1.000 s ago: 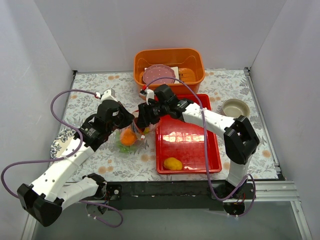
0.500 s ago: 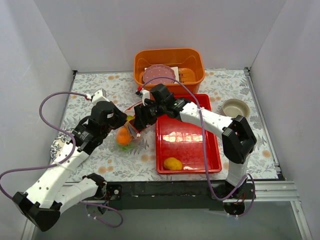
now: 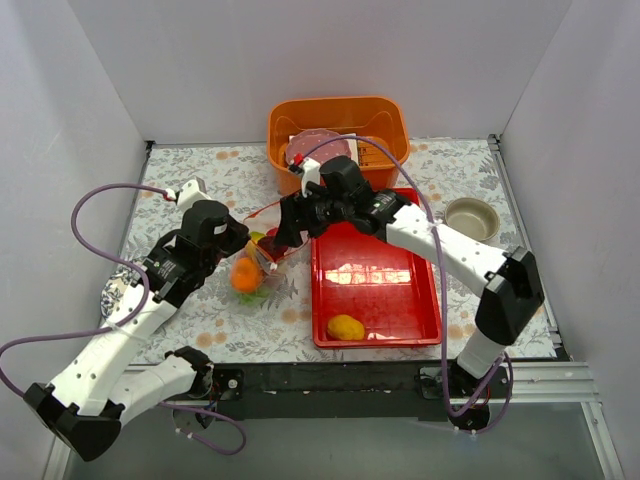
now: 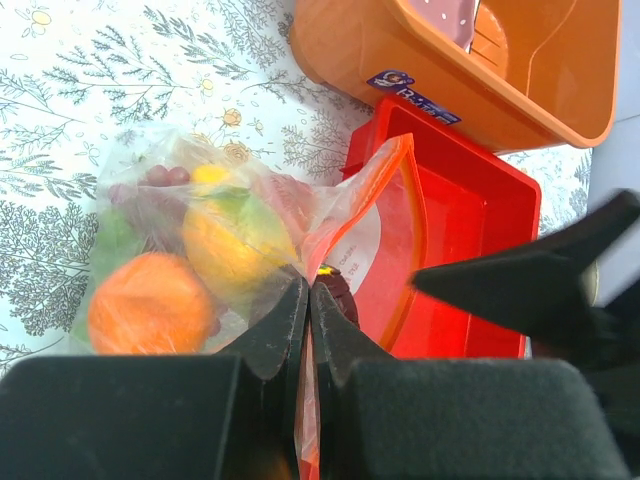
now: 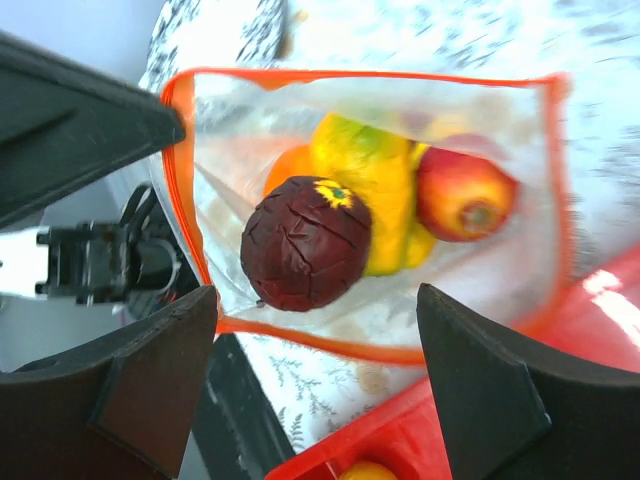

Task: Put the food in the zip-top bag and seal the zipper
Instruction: Place the fake fruit in the zipper food storage bag, then adjust the zipper food storage bag at the center of the board.

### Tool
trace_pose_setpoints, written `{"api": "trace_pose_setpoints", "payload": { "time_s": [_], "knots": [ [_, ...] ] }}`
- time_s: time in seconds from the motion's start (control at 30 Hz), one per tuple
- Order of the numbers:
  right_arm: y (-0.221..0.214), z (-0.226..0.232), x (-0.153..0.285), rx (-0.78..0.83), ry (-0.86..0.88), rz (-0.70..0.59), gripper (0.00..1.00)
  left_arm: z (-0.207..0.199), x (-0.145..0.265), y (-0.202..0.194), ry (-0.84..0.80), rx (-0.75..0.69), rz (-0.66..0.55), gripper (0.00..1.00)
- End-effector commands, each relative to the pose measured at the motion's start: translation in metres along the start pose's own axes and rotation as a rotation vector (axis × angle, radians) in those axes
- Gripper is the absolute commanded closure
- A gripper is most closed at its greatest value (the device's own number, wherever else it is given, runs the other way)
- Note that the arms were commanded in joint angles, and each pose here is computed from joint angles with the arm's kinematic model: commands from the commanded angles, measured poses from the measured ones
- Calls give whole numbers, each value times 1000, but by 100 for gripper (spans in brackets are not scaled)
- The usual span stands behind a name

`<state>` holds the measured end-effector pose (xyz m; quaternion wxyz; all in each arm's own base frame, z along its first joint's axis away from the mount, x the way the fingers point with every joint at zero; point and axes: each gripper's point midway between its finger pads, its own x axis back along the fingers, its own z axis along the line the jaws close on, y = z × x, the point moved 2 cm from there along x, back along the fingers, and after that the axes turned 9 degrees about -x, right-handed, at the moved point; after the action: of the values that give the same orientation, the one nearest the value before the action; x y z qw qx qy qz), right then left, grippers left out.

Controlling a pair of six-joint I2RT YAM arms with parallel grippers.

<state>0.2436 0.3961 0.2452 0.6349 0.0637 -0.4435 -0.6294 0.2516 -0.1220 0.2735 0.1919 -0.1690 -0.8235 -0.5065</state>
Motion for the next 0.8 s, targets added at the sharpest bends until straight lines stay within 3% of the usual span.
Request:
{"api": "trace_pose_setpoints", "payload": {
  "time_s": [0.0, 0.17, 0.33, 0.43, 0.57, 0.67, 0.77],
  "knots": [
    [21, -27, 30, -27, -193, -138, 15, -4, 11, 20, -31, 46, -76, 100],
    [4, -65, 19, -125, -317, -80, 24, -6, 10, 18, -43, 41, -69, 100],
    [-3, -72, -5, -148, -256, -26, 29, -7, 10, 17, -53, 33, -64, 100],
    [-7, -78, -16, -161, -262, 7, 44, -7, 11, 15, -56, 38, -63, 100],
    [-3, -74, -17, -150, -241, 9, 85, -4, 12, 15, -50, 36, -66, 100],
    [6, -64, -8, -120, -216, -24, 96, -3, 10, 14, -44, 27, -64, 100],
    [20, -39, 2, -70, -139, -52, 99, -1, 7, 11, -35, 11, -59, 100]
  ]
}}
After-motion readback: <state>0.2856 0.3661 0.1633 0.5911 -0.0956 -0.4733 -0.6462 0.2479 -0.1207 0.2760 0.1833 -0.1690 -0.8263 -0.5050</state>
